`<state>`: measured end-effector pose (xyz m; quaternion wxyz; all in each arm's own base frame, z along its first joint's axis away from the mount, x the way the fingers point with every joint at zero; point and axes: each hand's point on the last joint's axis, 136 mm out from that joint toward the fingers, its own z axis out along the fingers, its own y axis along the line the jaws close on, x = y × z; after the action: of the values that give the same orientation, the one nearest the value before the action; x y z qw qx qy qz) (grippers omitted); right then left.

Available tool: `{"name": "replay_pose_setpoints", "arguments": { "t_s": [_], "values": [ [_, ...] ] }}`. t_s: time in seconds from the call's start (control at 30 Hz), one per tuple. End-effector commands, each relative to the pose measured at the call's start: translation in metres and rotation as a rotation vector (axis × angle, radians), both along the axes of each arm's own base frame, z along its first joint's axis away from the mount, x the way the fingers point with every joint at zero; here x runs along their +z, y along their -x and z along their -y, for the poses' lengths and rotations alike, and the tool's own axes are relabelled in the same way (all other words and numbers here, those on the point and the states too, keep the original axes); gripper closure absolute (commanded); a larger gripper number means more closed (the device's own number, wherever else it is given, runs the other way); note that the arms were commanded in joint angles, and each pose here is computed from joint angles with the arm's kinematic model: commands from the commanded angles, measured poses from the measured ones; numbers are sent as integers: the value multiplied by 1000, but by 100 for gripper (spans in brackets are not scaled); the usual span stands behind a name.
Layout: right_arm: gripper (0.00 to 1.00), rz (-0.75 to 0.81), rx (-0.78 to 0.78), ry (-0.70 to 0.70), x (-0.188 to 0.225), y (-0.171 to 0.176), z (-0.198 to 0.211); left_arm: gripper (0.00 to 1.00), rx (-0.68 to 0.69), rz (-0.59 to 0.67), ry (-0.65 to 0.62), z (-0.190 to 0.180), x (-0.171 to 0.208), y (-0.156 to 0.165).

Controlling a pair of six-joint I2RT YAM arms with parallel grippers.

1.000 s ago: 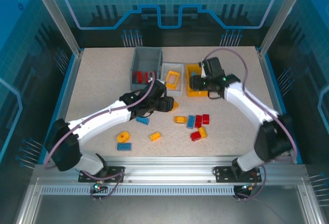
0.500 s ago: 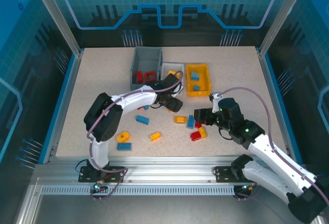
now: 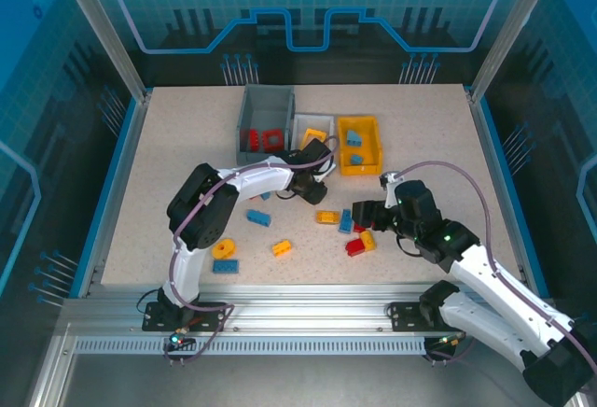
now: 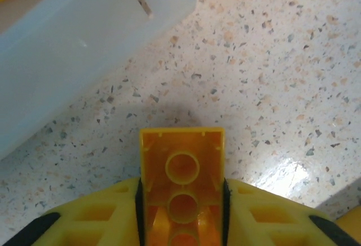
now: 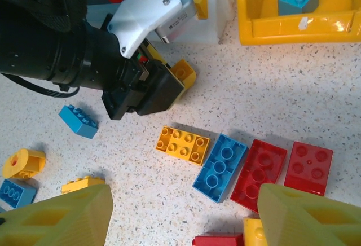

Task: Sort the legos into containers by color

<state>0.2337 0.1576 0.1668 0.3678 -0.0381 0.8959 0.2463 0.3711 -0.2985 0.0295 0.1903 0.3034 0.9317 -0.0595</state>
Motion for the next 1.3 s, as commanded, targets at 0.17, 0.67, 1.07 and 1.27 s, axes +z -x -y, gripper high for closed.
{"name": "replay_pose_setpoints", "arguments": {
  "t_s": [0.17,0.67,1.07,1.27],
  "values": [
    [32,62,59,-56,27,-8,-20,71,97,129,68,-4,62,-9],
    [35,178,16,-118,92,-93,-52,70,352,251,113,-19,129,-131],
    [35,137,-2,-117,77,-100,-52,60,429,166,128,-21,82,-162],
    [34,119,-12,-93,70,-95,-45,45,434,182,169,-22,107,-154]
  ]
}}
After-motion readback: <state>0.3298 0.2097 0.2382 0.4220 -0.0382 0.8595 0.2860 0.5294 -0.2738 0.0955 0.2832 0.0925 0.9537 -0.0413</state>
